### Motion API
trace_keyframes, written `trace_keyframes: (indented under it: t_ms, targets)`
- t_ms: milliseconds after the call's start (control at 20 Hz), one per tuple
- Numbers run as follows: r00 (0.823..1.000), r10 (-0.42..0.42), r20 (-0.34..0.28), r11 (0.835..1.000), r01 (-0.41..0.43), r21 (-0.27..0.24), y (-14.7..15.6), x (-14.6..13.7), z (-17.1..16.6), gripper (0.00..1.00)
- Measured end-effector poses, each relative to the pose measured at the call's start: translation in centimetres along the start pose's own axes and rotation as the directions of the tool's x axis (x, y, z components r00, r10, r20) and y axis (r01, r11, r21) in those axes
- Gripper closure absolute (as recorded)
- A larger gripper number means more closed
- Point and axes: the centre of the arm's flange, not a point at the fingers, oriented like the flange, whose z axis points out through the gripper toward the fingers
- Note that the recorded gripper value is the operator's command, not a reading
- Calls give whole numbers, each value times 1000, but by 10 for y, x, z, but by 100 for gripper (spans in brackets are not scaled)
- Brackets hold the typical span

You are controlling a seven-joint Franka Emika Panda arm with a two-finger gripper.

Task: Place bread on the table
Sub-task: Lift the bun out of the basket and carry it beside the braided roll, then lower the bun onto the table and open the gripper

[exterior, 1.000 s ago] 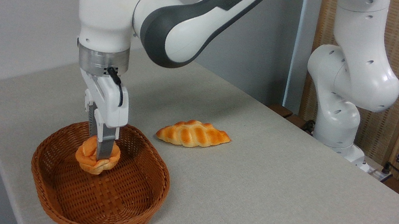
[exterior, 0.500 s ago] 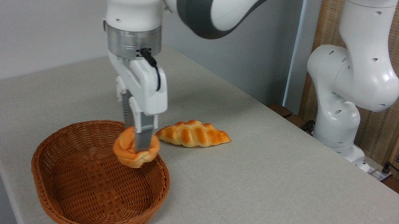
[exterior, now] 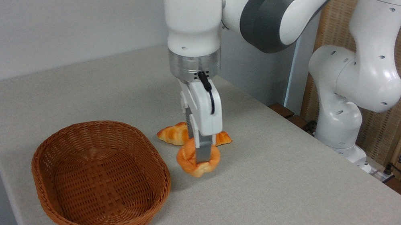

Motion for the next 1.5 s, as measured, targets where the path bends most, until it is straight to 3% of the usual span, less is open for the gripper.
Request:
trace_keyframes:
  t_ms: [100, 250, 400, 950, 1200, 1500]
  targets:
    - [1000, 7, 20, 1000, -6, -15, 7, -4, 11, 42]
    - [999, 15, 37, 999, -14, -39, 13, -5, 24, 15]
    - [999, 18, 44, 999, -15, -52, 16, -5, 32, 0]
    - [999, 19, 51, 998, -15, -68, 19, -6, 41, 0]
    - [999, 21, 43, 999, -19, -51, 19, -5, 32, 0]
    - [998, -17, -61, 999, 15, -40, 19, 9, 6, 0]
